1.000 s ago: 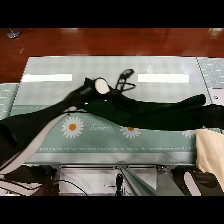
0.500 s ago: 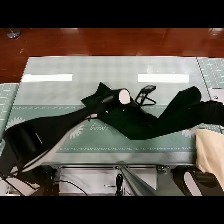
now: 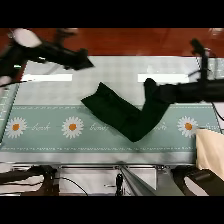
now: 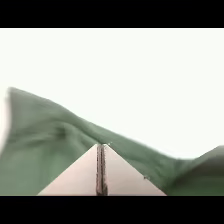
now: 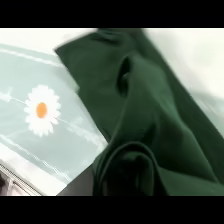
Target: Fold the shirts.
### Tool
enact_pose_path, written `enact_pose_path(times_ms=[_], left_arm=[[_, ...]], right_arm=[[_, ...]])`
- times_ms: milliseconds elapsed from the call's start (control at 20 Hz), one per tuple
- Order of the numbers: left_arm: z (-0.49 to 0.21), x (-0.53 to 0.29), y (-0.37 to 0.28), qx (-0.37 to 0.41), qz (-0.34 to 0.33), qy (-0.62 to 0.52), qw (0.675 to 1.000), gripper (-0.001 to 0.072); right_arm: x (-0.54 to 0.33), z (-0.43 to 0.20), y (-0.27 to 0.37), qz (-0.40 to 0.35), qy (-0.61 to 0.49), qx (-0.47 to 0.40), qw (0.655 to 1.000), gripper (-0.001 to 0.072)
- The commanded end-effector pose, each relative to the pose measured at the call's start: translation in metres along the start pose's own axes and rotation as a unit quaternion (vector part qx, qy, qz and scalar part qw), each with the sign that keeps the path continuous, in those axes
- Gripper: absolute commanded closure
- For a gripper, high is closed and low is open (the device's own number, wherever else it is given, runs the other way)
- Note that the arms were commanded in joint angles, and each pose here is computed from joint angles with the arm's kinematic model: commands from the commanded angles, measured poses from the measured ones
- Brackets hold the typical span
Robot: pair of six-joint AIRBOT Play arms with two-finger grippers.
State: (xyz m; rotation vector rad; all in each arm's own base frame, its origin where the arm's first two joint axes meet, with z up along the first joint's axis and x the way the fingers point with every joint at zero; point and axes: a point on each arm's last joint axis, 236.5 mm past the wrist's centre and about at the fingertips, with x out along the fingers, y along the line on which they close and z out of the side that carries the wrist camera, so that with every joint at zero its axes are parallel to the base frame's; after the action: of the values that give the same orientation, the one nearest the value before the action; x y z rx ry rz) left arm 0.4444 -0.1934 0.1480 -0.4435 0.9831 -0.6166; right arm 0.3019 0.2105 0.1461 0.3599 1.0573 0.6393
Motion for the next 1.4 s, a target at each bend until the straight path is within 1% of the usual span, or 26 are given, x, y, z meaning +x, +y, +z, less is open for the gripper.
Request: enact_pose_path(times_ms=[0,100,200,350,500,550,600,650,750,850,900,950,1050,1100,1200,1300,1350], left_arm=[[0.019,-0.125,0.027,0.019,0.065,-0.118,0.991,0.0679],[-0.002,-0.161,0.023,0.039,0.090,-0.149,0.984,0.0679],[-0.034,-0.172,0.017,0.041,0.097,-0.159,0.982,0.0679],[-0.084,-0.162,0.019,0.029,0.096,-0.153,0.983,0.0679],[-0.119,-0.140,0.032,-0.003,0.087,-0.139,0.987,0.0678],[-0.129,-0.131,0.037,-0.016,0.081,-0.128,0.988,0.0678],[-0.137,-0.124,0.044,-0.028,0.080,-0.119,0.989,0.0678],[-0.140,-0.118,0.052,-0.038,0.083,-0.117,0.989,0.0678],[-0.141,-0.111,0.066,-0.051,0.093,-0.123,0.987,0.0678],[-0.142,-0.107,0.072,-0.059,0.095,-0.120,0.986,0.0678],[-0.143,-0.106,0.073,-0.061,0.096,-0.118,0.987,0.0678],[-0.143,-0.105,0.073,-0.061,0.095,-0.117,0.987,0.0678],[-0.143,-0.105,0.074,-0.062,0.095,-0.117,0.987,0.0678],[-0.143,-0.105,0.074,-0.062,0.095,-0.117,0.987,0.0678],[-0.143,-0.105,0.074,-0.062,0.095,-0.117,0.987,0.0678],[-0.145,-0.103,0.075,-0.064,0.095,-0.114,0.987,0.0678],[-0.148,-0.101,0.077,-0.068,0.095,-0.111,0.987,0.0679]], right_arm=[[0.085,0.032,0.029,0.027,0.037,-0.022,0.999,0.0693],[0.131,0.045,0.039,0.038,0.064,-0.027,0.997,0.0693],[0.169,0.054,0.050,0.054,0.082,-0.030,0.995,0.0693],[0.212,0.064,0.056,0.066,0.094,-0.024,0.993,0.0693],[0.244,0.064,0.051,0.069,0.106,-0.004,0.992,0.0691],[0.252,0.062,0.049,0.074,0.110,0.008,0.991,0.0530],[0.255,0.057,0.049,0.078,0.120,0.016,0.990,0.0215],[0.254,0.055,0.044,0.075,0.125,0.009,0.989,0.0080],[0.229,0.065,0.027,0.063,0.130,0.012,0.989,0.0079],[0.175,0.080,0.002,0.049,0.138,0.019,0.989,0.0079],[0.138,0.083,-0.018,0.021,0.144,0.013,0.989,0.0079],[0.098,0.084,-0.044,-0.035,0.145,0.000,0.989,0.0079],[0.022,0.083,-0.098,-0.169,0.119,-0.016,0.978,0.0079],[-0.007,0.075,-0.116,-0.212,0.097,-0.011,0.972,0.0079],[-0.030,0.036,-0.139,-0.234,0.047,0.035,0.971,0.0079],[-0.019,-0.023,-0.162,-0.231,-0.021,0.131,0.964,0.0079],[-0.003,-0.051,-0.166,-0.208,-0.055,0.189,0.958,0.0080]])
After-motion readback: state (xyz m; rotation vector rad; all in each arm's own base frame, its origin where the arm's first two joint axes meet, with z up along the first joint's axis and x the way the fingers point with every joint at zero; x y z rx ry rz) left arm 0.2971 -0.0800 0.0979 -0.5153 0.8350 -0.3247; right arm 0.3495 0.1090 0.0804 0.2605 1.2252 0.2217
